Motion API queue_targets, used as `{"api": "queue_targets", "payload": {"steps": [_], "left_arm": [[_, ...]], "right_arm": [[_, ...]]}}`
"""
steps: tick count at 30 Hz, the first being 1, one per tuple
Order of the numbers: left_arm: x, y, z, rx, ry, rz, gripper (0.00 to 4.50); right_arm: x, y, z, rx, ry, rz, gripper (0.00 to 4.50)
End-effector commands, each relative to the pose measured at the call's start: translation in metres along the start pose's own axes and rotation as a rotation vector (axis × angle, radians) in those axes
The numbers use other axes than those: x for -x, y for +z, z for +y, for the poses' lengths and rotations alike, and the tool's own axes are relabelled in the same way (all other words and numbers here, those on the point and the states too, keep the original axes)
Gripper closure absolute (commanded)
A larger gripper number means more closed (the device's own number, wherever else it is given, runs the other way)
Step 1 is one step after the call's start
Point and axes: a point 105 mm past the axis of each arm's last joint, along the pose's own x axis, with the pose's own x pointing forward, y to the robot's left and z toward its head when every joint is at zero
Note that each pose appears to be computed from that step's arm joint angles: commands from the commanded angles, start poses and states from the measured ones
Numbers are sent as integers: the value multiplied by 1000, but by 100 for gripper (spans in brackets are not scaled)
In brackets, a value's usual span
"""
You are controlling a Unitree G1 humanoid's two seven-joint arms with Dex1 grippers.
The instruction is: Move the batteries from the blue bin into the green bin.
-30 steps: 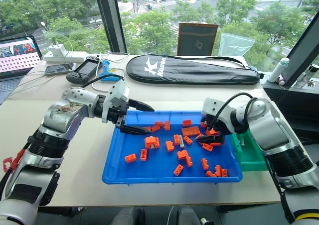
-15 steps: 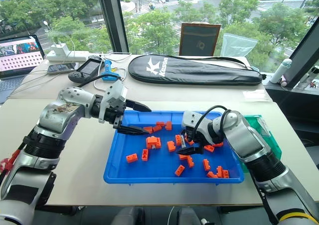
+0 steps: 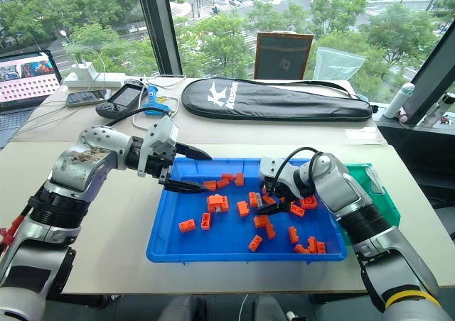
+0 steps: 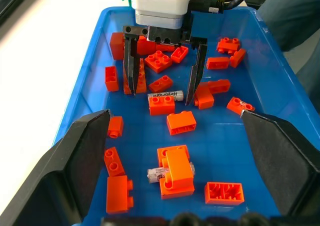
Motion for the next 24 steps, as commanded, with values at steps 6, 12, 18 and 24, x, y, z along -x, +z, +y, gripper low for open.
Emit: {"api": "queue_targets", "payload": {"steps": [6, 12, 18, 24], "left_arm": [[6, 5, 0, -31, 24, -14, 0], [4, 3, -1, -34, 18, -16, 0], [3, 3, -1, -37, 13, -18, 0], [5, 2, 1, -39, 16, -15, 0]], "right_arm": [[-2, -8, -3, 24, 8, 29, 106], [-2, -8, -2, 24, 1, 26, 308], [5, -4, -4, 28, -15, 12, 448], [19, 19, -18, -13, -111, -65, 420]]}}
